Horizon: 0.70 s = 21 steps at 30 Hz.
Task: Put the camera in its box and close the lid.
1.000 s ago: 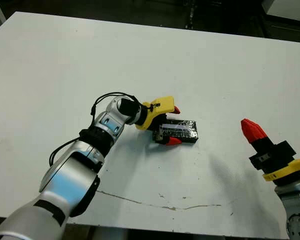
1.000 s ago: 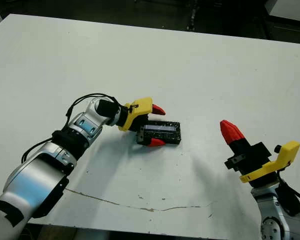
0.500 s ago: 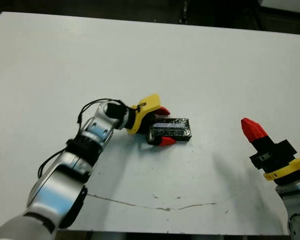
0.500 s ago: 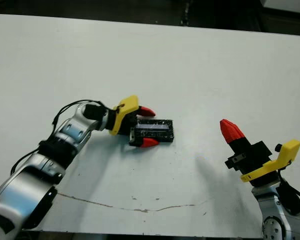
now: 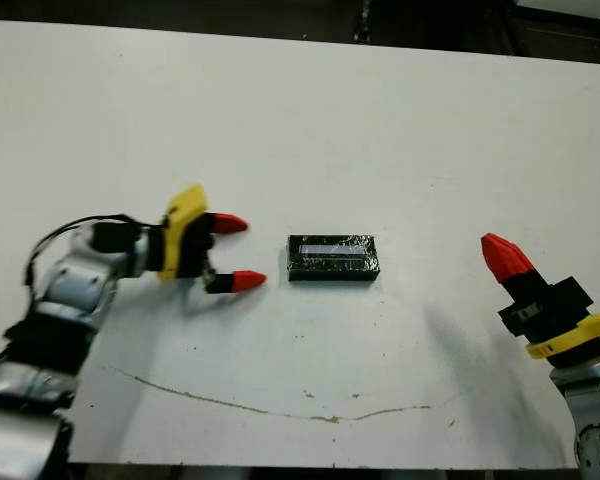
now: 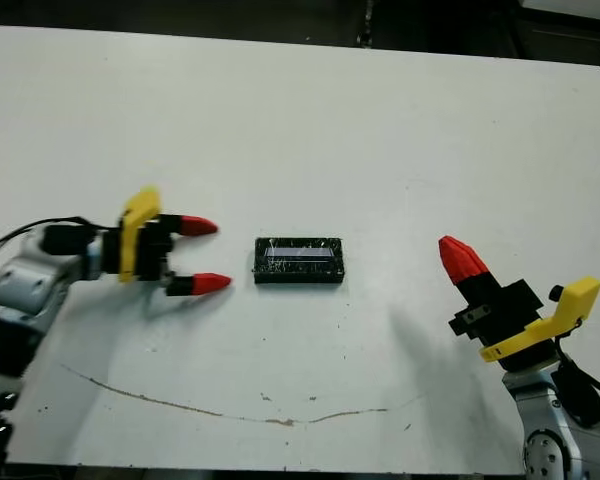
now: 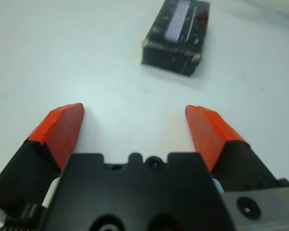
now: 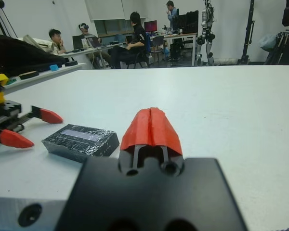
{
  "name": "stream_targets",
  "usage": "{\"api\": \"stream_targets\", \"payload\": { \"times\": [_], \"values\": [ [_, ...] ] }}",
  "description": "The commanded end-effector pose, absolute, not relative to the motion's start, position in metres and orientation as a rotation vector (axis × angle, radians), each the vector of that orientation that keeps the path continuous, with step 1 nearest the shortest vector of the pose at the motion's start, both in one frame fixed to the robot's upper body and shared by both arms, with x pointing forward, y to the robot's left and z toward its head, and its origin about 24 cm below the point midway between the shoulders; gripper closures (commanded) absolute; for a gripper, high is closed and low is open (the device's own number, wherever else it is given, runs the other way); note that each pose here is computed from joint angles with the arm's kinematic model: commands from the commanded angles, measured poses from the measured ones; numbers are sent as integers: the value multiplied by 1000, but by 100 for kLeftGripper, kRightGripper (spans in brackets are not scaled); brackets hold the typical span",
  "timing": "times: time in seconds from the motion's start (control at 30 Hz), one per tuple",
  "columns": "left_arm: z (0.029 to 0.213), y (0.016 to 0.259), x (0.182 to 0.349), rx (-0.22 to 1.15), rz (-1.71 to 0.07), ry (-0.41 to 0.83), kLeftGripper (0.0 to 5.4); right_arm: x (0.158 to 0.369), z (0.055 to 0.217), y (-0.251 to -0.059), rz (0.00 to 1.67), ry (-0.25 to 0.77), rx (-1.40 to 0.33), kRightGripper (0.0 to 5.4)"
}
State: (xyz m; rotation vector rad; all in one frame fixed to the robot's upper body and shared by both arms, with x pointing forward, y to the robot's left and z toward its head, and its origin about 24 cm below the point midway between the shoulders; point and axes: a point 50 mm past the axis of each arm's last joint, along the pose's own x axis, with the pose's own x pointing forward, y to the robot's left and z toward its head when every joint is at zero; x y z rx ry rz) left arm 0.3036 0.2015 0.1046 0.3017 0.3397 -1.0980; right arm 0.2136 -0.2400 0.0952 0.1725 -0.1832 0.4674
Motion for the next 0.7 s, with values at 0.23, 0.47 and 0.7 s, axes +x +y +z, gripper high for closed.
{"api": "stream_targets", "payload": {
  "times": [0.23,0.47,0.7],
  "values": [
    [117,230,274,143,-793,168,2,212,91,-242,444,-169,184,540],
    [108,196,246,-178,-481,-176,71,215,86,-229,329,-179,211,540],
    [91,167,228,-171,-321,-333,174,218,81,-211,189,-141,220,540]
  ]
}}
